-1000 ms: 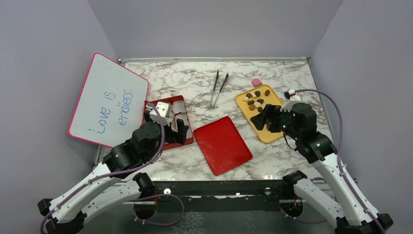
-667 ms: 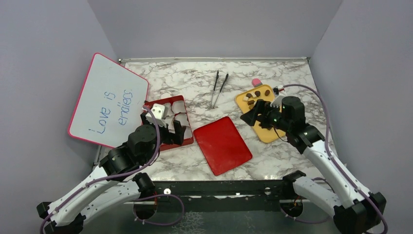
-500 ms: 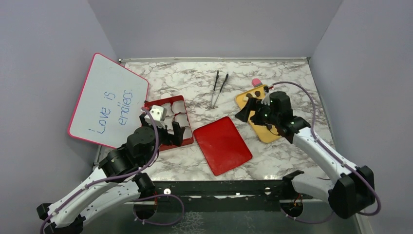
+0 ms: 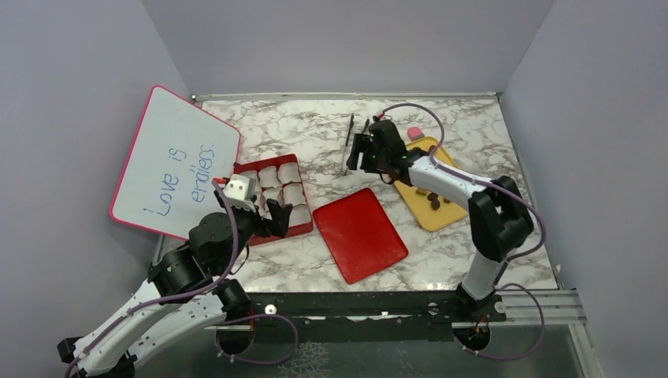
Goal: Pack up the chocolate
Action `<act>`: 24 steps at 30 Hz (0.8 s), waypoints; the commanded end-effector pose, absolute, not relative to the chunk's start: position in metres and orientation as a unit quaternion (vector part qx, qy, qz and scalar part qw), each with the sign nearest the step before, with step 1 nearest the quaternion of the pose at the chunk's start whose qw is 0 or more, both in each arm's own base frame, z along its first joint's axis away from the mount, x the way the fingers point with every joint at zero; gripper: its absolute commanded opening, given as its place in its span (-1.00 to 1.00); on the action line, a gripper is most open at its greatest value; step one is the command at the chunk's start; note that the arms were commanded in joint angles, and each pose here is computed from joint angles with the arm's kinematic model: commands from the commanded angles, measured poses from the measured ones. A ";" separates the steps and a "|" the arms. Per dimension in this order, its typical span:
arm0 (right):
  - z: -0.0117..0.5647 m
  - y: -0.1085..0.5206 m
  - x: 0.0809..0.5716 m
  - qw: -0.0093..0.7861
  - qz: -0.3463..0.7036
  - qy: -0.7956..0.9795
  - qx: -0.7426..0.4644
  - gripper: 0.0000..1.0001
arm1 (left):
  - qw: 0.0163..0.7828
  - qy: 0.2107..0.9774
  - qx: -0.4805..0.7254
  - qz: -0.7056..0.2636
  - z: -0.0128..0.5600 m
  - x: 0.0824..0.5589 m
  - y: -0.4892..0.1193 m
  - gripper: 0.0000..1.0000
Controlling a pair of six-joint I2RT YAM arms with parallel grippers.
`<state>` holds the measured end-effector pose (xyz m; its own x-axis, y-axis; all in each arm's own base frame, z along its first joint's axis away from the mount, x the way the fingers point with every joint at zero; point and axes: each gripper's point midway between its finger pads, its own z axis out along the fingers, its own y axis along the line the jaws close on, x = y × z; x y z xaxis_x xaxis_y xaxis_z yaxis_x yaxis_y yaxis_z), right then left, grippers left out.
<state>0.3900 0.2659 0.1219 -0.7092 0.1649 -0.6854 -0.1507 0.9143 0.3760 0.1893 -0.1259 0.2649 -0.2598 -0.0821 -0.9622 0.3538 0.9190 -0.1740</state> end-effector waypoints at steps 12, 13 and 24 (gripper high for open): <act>0.066 0.300 0.465 0.432 0.016 0.901 0.040 0.33 | 0.632 0.751 0.054 -0.185 0.278 0.186 -0.108 0.98; 0.064 0.300 0.468 0.434 0.010 0.900 0.039 0.32 | 0.632 0.751 0.054 -0.185 0.278 0.186 -0.108 0.98; 0.042 0.302 0.486 0.435 -0.013 0.900 0.013 0.11 | 0.624 0.756 0.065 -0.185 0.273 0.187 -0.113 0.98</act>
<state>0.4737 0.3045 0.0447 -0.6377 0.0468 -0.7689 0.0413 0.9988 0.0265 0.1851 -0.1115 0.2749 -0.2123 -0.1360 -0.9677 0.3314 0.9216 -0.2022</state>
